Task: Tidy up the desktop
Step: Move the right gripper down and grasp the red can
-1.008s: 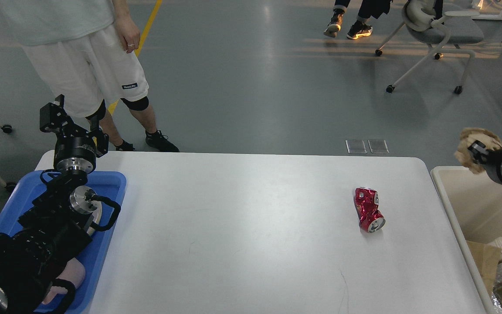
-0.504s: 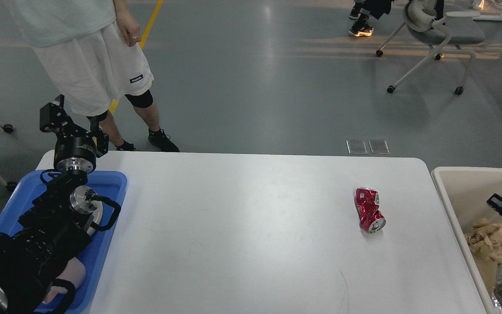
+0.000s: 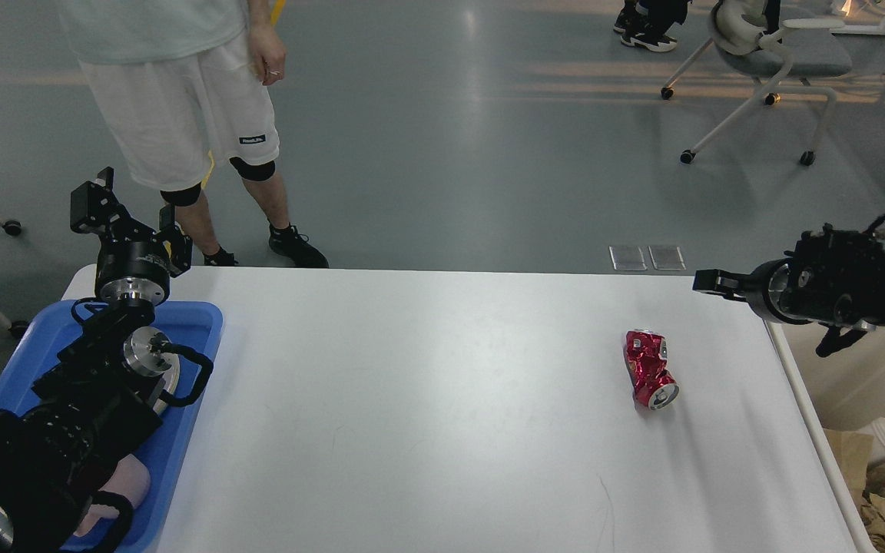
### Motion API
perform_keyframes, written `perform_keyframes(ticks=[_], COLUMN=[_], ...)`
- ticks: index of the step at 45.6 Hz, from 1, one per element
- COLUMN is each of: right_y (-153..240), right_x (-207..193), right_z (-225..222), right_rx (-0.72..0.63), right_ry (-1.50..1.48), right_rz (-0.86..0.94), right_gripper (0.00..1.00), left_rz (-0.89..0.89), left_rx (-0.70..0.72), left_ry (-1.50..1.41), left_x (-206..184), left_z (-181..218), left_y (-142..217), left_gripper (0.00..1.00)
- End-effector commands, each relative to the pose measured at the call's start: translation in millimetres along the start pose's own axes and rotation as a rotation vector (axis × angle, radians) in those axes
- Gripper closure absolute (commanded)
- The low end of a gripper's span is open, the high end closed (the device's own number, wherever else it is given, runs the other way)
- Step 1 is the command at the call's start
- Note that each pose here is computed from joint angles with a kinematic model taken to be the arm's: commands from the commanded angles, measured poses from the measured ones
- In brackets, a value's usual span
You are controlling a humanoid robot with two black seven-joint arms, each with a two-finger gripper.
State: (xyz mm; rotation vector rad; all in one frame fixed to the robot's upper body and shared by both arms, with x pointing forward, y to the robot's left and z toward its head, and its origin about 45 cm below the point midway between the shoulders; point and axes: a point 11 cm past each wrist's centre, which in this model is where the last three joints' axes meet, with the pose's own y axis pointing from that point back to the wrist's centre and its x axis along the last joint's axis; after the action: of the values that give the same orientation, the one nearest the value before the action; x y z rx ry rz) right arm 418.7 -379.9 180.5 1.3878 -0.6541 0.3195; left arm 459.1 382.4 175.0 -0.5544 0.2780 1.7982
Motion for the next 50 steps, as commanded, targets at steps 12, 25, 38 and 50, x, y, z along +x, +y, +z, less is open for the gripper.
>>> perform_keyframes(ticks=[12,25,38,50], right_y=[77,5,-46,-64], right_x=[-16,-42,-88,-101], right_z=[-106,-102,-64,-62], right_rx=[0.177,0.114,0.041,0.026], right_ry=[0.5,0.504,0.415,0.317], right_rz=[-0.138,-0.109,-0.133,-0.109], right_gripper=[0.0,0.0,0.0,0.0], left_rz=[0.0,0.0,-0.002,0.0], left_rx=[0.0,0.0,0.0,0.0], left_ry=[0.0,0.0,0.002,0.0], left_x=[0,0,-1,0], left_z=[0,0,0,0], left_y=[0,0,0,0], left_gripper=[0.04,0.04,0.04,0.04])
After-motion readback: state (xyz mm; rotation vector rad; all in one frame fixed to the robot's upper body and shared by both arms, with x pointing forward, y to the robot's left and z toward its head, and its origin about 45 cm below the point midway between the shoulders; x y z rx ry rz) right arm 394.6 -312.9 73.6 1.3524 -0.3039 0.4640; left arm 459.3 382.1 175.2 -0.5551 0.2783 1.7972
